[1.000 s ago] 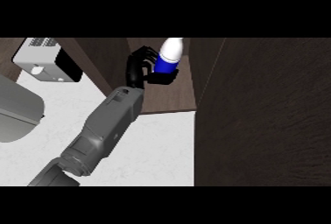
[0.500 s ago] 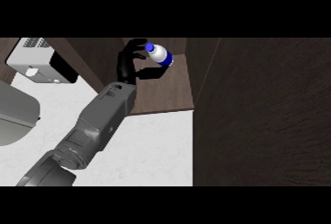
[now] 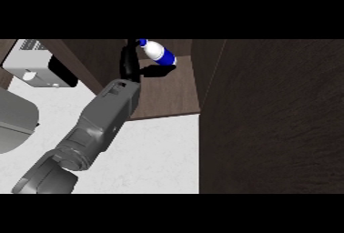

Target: Pick up the bottled water, place it into the cabinet and close the cabinet

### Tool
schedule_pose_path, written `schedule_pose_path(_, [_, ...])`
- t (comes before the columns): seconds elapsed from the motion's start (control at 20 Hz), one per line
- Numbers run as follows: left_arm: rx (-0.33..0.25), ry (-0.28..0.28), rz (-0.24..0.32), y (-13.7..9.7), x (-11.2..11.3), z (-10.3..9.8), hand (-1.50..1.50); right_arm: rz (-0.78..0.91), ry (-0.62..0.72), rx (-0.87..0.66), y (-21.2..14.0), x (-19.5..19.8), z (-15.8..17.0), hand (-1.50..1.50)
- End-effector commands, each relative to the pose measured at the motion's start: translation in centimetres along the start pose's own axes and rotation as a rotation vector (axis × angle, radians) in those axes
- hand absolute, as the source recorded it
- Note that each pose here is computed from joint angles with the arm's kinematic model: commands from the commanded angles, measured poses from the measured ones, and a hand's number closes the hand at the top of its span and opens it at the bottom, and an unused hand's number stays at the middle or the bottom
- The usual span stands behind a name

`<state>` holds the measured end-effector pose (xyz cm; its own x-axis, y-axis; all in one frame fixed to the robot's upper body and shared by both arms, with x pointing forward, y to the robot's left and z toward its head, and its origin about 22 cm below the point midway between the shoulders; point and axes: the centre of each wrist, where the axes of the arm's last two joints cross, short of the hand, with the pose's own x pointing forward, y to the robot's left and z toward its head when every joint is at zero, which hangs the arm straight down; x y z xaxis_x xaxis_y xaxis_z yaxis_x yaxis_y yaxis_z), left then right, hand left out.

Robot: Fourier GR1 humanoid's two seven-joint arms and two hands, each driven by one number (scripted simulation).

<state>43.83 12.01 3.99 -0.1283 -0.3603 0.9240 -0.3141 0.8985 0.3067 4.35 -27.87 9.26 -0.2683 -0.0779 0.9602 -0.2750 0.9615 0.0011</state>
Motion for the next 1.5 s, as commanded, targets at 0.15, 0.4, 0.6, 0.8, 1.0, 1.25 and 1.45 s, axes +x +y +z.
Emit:
schedule_pose_path(0.15, [-0.086,-0.122,0.215,-1.2,2.7,-0.5,-1.50,-0.034,-0.029,0.015,-0.3,1.1,0.0,-1.50])
schedule_pose_path(0.4, [-0.165,-0.141,0.344,-2.6,3.0,0.5,-1.50,-0.046,-0.037,0.015,0.7,2.3,-0.4,-1.50])
schedule_pose_path(0.6, [-0.168,-0.163,0.348,-2.6,2.8,0.7,-1.50,-0.061,-0.007,-0.018,1.4,2.4,-0.6,-1.50])
schedule_pose_path(0.8, [-0.206,-0.144,0.386,-2.6,1.9,1.4,-1.50,-0.062,-0.011,-0.015,1.6,2.4,-0.6,-1.50])
schedule_pose_path(1.0, [-0.218,-0.143,0.425,-2.2,2.5,1.2,-1.50,-0.034,0.003,-0.056,1.6,3.6,-0.8,-1.50])
schedule_pose_path(1.25, [-0.268,-0.118,0.497,-3.0,0.7,4.9,-1.50,-0.054,-0.002,-0.043,2.0,3.1,-1.1,-1.50])
schedule_pose_path(1.45, [-0.369,-0.119,0.596,-3.0,-0.4,7.8,-1.50,-0.053,-0.006,-0.050,1.9,2.0,-0.8,-1.50])
